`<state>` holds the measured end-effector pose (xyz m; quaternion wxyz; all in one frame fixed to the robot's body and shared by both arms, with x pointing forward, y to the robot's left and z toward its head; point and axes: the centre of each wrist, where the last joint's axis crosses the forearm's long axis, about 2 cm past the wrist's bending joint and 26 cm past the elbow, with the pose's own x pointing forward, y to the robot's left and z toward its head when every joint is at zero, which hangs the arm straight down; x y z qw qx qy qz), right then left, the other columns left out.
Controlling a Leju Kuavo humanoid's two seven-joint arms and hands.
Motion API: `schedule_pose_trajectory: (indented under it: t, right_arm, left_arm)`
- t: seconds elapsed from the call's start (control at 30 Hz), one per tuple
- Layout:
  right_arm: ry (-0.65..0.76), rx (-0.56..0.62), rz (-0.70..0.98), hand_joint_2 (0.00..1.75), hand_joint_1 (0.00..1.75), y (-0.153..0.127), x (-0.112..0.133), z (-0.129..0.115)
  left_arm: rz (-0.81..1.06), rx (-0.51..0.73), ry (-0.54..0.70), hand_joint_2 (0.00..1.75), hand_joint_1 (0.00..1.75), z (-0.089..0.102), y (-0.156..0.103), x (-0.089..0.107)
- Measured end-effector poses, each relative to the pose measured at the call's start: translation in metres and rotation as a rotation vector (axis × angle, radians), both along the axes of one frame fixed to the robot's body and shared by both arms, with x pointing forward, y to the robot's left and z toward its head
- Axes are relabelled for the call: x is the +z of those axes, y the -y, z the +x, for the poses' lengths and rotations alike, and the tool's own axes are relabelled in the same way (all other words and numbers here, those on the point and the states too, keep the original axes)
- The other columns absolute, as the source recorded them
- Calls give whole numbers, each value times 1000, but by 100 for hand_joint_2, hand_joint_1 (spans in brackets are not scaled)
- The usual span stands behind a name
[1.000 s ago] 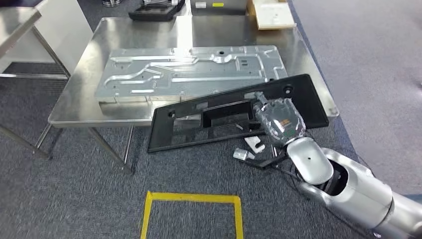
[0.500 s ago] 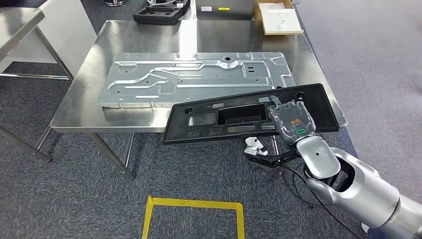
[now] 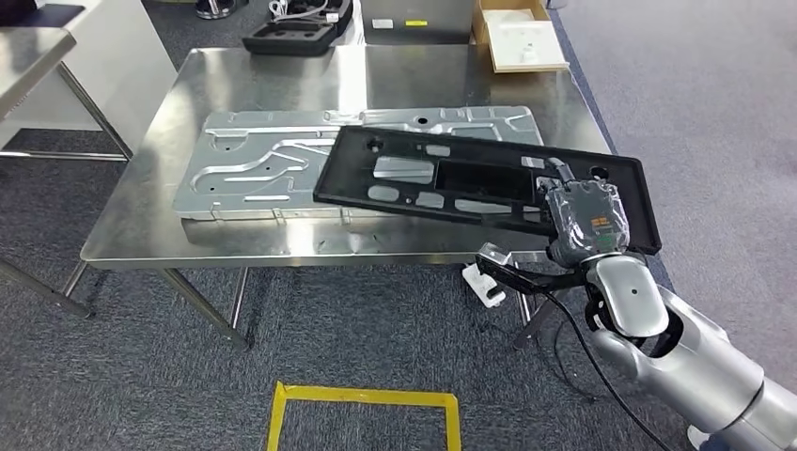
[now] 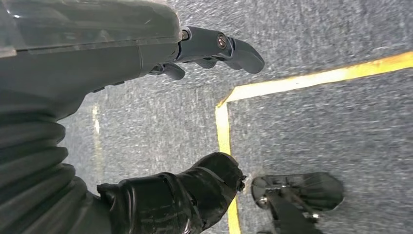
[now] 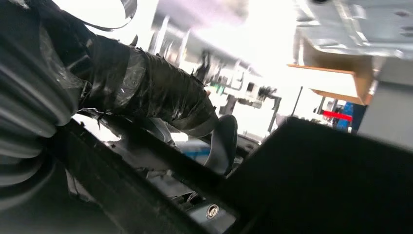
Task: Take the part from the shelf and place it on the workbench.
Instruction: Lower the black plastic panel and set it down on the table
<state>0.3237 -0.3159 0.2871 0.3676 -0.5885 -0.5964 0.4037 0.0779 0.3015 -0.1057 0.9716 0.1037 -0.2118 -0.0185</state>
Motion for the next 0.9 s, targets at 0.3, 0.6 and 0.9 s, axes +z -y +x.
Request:
schedule_pose_trajectory:
  t: [0.3, 0.6, 0.9]
  right_arm:
    - [-60, 12, 275, 175, 175, 22, -4, 3]
    - [-152, -17, 357, 175, 175, 31, -12, 11]
    - [-192, -33, 359, 175, 175, 32, -17, 16]
  left_arm:
    - [0, -5, 6, 175, 0, 2, 0, 0]
    - [0, -6, 9, 175, 0, 4, 0, 1]
    - [4, -5, 6, 175, 0, 2, 0, 0]
